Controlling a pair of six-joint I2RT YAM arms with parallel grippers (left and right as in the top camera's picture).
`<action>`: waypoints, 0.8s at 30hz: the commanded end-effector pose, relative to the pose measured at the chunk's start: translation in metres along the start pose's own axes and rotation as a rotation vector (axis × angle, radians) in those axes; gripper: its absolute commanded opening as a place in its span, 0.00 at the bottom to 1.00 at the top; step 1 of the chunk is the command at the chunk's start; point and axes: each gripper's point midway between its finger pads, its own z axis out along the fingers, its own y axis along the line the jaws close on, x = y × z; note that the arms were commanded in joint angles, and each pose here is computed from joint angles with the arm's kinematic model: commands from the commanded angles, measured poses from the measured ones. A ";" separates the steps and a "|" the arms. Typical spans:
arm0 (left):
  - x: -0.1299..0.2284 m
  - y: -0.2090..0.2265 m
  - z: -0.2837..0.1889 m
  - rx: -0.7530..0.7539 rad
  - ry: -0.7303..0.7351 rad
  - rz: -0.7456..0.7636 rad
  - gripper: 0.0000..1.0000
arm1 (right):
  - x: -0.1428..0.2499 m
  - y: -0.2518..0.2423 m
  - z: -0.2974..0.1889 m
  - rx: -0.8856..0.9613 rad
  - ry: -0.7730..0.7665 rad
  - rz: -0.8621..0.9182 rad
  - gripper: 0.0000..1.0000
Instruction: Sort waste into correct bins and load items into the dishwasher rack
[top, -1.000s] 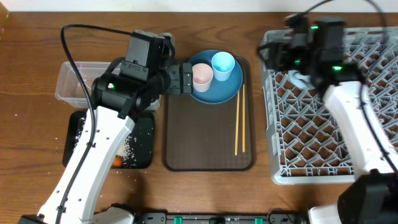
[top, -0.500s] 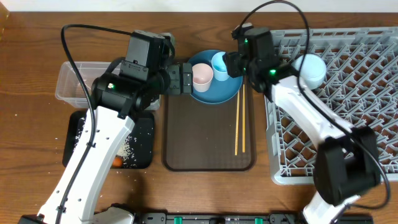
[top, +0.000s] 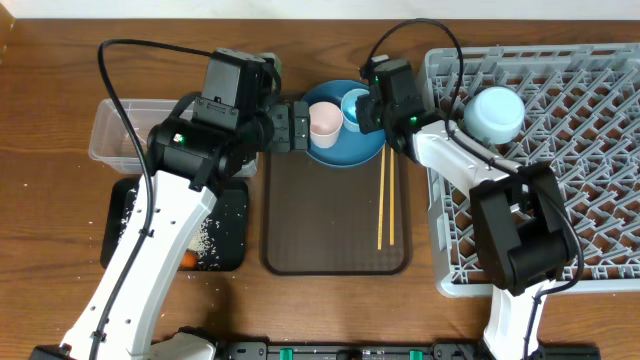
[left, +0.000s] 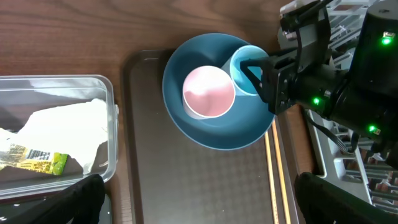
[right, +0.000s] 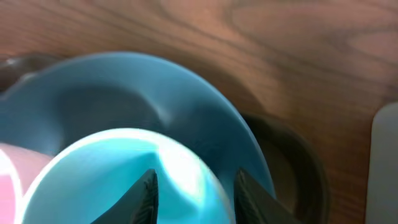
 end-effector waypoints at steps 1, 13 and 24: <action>-0.002 0.000 -0.001 0.004 -0.002 0.003 0.98 | -0.010 0.000 -0.004 0.001 -0.026 -0.006 0.33; -0.002 0.000 -0.001 0.004 -0.002 0.003 0.98 | -0.038 0.001 -0.029 0.004 -0.099 -0.031 0.41; -0.002 0.000 -0.001 0.004 -0.002 0.003 0.98 | -0.058 0.000 -0.064 0.006 -0.133 -0.026 0.56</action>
